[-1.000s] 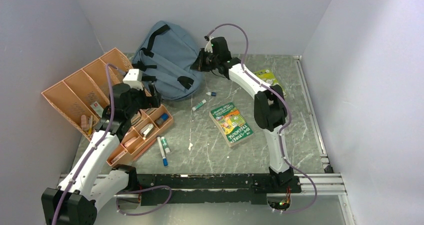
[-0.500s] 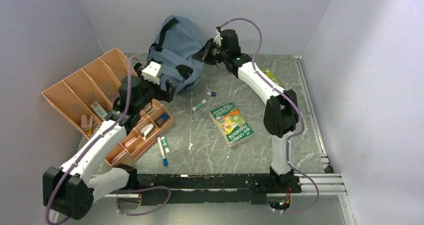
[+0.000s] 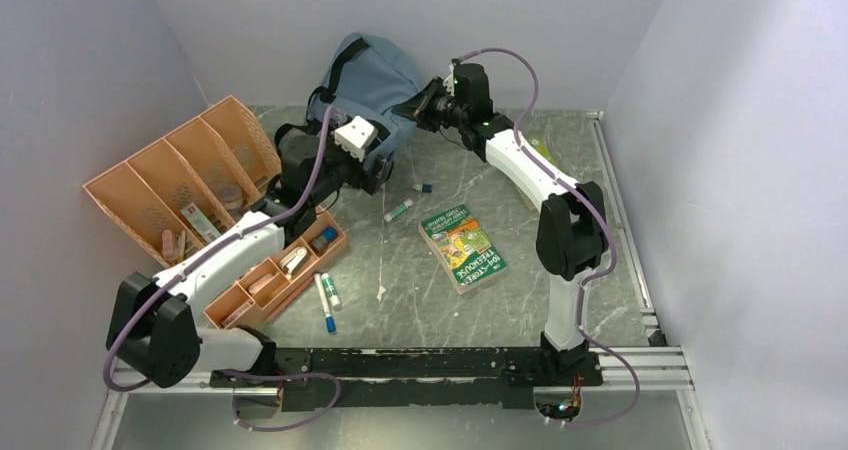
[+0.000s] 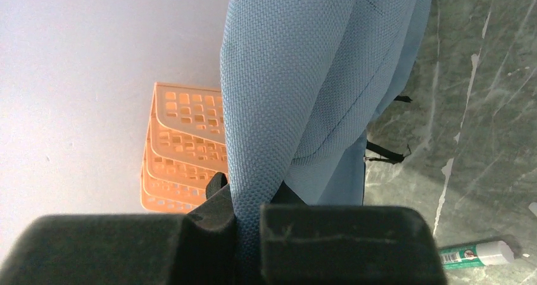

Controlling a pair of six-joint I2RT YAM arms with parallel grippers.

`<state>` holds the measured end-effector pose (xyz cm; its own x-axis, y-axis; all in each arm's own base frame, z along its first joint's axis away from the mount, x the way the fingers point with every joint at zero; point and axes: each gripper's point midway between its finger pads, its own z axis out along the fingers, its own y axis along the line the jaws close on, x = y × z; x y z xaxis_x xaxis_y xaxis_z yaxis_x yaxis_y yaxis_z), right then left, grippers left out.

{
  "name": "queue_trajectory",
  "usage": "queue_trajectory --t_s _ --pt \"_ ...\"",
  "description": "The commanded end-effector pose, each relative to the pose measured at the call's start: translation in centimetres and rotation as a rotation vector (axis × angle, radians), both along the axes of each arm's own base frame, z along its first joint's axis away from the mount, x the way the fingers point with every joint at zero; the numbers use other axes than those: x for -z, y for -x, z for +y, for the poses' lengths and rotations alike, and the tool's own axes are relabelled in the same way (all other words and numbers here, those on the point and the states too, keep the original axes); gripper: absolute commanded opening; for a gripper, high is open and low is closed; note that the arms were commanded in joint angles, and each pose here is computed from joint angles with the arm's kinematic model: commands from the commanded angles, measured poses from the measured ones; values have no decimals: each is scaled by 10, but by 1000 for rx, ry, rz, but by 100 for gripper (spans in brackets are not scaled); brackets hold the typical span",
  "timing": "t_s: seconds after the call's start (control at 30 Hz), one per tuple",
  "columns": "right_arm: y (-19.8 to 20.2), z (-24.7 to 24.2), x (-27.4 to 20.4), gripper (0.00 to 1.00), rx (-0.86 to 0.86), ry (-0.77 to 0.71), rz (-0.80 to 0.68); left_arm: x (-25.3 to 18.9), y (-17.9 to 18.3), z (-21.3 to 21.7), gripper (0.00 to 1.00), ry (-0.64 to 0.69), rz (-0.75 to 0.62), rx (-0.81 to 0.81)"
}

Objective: Pack the student bag
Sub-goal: Adjust the student bag at the center of the board.

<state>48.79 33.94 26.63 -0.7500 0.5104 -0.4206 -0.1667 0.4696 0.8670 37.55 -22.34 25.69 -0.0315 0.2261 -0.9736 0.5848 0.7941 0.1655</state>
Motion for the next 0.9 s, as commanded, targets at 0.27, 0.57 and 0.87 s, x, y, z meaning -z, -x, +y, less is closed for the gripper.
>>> queue_trajectory --t_s 0.27,0.57,0.87 --pt "0 -14 -86 0 49 -153 -167 -15 -28 -41 97 -15 -102 3" --pt "10 -13 -97 0 15 -164 -185 -2 -51 -26 75 -132 -100 -151" --pt "14 -34 -97 27 59 -87 -229 -35 -59 -13 9 -175 -155 -222"
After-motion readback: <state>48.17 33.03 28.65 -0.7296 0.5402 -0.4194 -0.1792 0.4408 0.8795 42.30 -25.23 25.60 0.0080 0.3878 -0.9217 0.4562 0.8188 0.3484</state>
